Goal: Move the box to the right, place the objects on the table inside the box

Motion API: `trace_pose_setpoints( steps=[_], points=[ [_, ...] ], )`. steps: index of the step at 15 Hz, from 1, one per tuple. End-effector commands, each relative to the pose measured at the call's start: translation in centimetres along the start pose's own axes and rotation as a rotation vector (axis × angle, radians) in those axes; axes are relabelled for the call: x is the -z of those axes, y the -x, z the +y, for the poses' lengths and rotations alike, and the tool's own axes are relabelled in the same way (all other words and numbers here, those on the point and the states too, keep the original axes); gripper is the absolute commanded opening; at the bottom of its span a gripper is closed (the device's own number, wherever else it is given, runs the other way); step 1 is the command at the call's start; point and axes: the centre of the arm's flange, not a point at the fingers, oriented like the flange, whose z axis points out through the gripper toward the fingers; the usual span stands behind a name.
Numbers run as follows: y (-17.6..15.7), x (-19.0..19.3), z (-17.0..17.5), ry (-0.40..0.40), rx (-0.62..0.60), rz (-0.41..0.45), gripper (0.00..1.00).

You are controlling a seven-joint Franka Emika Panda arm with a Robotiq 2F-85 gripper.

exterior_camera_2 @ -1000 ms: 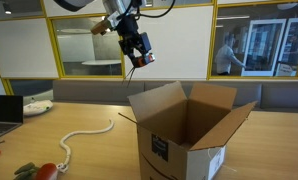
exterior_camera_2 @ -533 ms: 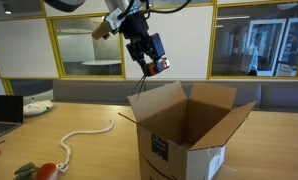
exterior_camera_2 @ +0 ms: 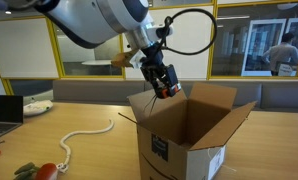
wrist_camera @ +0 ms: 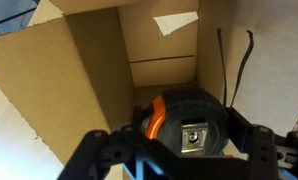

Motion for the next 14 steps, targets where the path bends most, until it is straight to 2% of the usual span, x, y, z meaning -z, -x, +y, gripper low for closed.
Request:
trace_pose_setpoints(
  steps=[1,4,5,6,8,14],
  points=[
    [-2.8,-3.8,0.2,-0.039,-0.041,0.015,0.56],
    [-4.0,-7.1,0.8,-0.046,-0.069,-0.004,0.56],
    [-4.4,-7.9,0.9,-0.048,-0.083,-0.010,0.73],
    [-4.6,-8.7,1.0,-0.051,-0.093,-0.016,0.95],
    [-5.1,-9.7,1.2,-0.051,-0.109,-0.027,1.00],
    [-5.6,-9.8,1.1,-0.037,-0.131,-0.022,1.00]
  ],
)
